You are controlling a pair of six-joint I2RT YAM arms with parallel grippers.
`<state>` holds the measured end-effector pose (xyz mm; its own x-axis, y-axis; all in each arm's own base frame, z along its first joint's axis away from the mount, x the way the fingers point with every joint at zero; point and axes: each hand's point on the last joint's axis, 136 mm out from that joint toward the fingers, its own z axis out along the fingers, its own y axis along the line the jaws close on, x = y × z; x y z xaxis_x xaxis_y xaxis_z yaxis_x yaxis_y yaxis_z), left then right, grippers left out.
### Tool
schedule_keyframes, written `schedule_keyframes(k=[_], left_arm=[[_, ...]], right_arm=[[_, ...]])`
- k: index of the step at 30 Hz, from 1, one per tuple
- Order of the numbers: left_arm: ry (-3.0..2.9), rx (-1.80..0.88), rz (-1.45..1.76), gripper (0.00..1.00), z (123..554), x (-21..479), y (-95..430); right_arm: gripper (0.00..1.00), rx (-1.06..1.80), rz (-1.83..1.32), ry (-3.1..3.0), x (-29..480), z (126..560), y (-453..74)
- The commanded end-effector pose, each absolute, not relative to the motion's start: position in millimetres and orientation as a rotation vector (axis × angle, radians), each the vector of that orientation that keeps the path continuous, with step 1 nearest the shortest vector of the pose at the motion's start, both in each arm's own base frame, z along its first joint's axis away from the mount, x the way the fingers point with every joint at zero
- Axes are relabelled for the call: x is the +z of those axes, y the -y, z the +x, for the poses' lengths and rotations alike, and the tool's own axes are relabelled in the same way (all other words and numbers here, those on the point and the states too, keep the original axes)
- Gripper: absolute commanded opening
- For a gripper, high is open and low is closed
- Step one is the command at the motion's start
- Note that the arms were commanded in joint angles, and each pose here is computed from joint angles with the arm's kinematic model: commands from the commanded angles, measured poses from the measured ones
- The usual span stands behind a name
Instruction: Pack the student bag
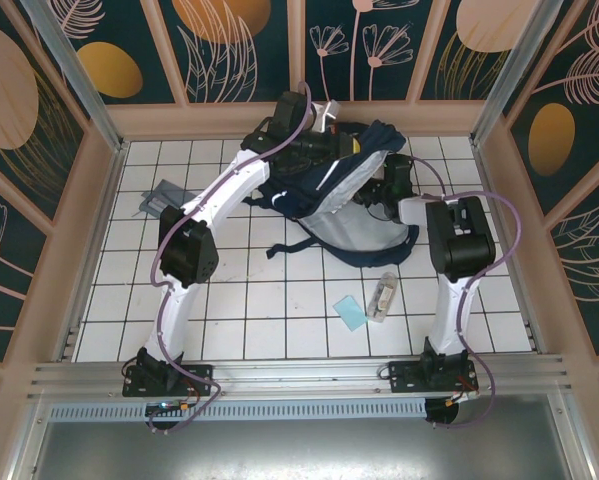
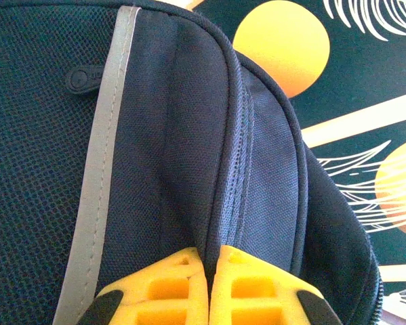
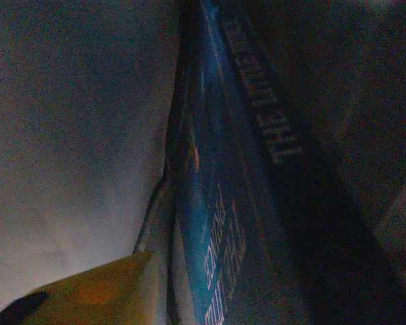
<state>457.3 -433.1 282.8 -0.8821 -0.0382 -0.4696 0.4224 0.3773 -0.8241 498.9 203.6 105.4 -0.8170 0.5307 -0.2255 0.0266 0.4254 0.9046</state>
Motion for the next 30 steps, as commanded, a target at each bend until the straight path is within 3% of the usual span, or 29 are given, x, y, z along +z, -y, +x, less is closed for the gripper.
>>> schedule_keyframes(k=[1, 6, 18, 19, 22, 24, 26, 30], left_arm=[[-2.014, -1.46, 0.42, 0.0, 460, 349, 417], [-2.03, -1.375, 0.392, 0.0, 475, 332, 414], [-2.078, -1.419, 0.379, 0.0, 460, 314, 410], [-2.079, -1.424, 0.371, 0.1, 455, 313, 407], [-2.064, -1.422, 0.326, 0.58, 440, 314, 393], [-2.038, -1.379, 0.29, 0.74, 431, 315, 379], [-2.03, -1.299, 0.222, 0.98, 426, 304, 360], [-2.076, -1.115, 0.063, 0.98, 428, 264, 321]], right_arm=[[0.52, 1.303, 0.437, -2.181, 139, 487, -186], [0.66, 1.167, 0.458, -2.245, 146, 457, -150], [0.68, 0.726, 0.453, -2.277, 174, 389, -47], [0.69, 0.676, 0.451, -2.29, 169, 385, -42], [0.69, 0.58, 0.509, -2.302, 151, 379, -22], [0.69, 0.613, 0.522, -2.275, 147, 377, -19], [0.75, 0.677, 0.523, -2.228, 147, 377, -22], [0.85, 0.807, 0.457, -2.181, 149, 380, -38]])
